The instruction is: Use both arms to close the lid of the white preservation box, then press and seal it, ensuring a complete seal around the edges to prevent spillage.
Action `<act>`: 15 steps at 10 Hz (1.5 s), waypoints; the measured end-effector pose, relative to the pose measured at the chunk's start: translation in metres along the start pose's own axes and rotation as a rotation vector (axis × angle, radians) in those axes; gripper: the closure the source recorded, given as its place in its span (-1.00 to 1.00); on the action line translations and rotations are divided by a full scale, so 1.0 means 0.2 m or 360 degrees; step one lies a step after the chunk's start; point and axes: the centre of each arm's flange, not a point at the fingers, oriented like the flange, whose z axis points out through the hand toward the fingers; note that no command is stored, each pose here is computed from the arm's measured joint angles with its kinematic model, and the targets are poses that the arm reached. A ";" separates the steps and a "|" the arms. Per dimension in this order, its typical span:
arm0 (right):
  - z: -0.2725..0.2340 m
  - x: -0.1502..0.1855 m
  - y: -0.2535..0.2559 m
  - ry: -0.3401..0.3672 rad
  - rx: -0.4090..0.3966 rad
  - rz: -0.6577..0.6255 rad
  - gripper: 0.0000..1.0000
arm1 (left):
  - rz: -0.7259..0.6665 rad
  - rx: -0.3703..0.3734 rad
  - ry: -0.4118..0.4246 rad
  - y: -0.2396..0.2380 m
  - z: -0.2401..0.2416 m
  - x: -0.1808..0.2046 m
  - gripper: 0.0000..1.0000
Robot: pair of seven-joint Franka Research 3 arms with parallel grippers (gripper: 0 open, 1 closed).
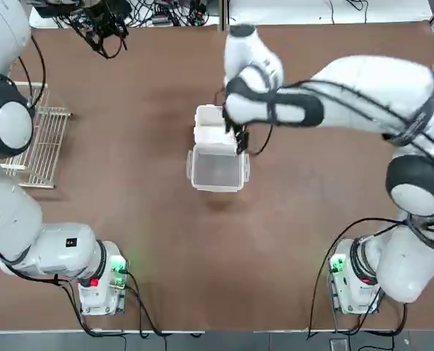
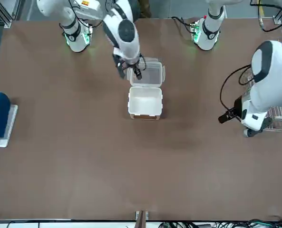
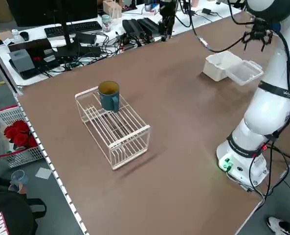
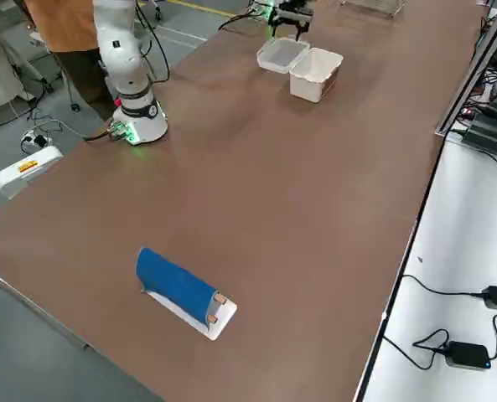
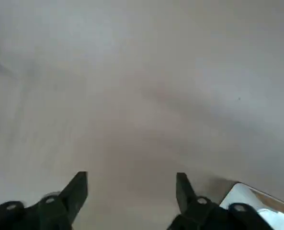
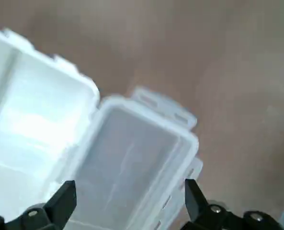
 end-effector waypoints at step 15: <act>0.48 -0.32 0.25 -0.0013 0.0117 0.0191 -0.16 | -0.0071 0.0027 -0.0040 0.14 0.09 -0.15 0.21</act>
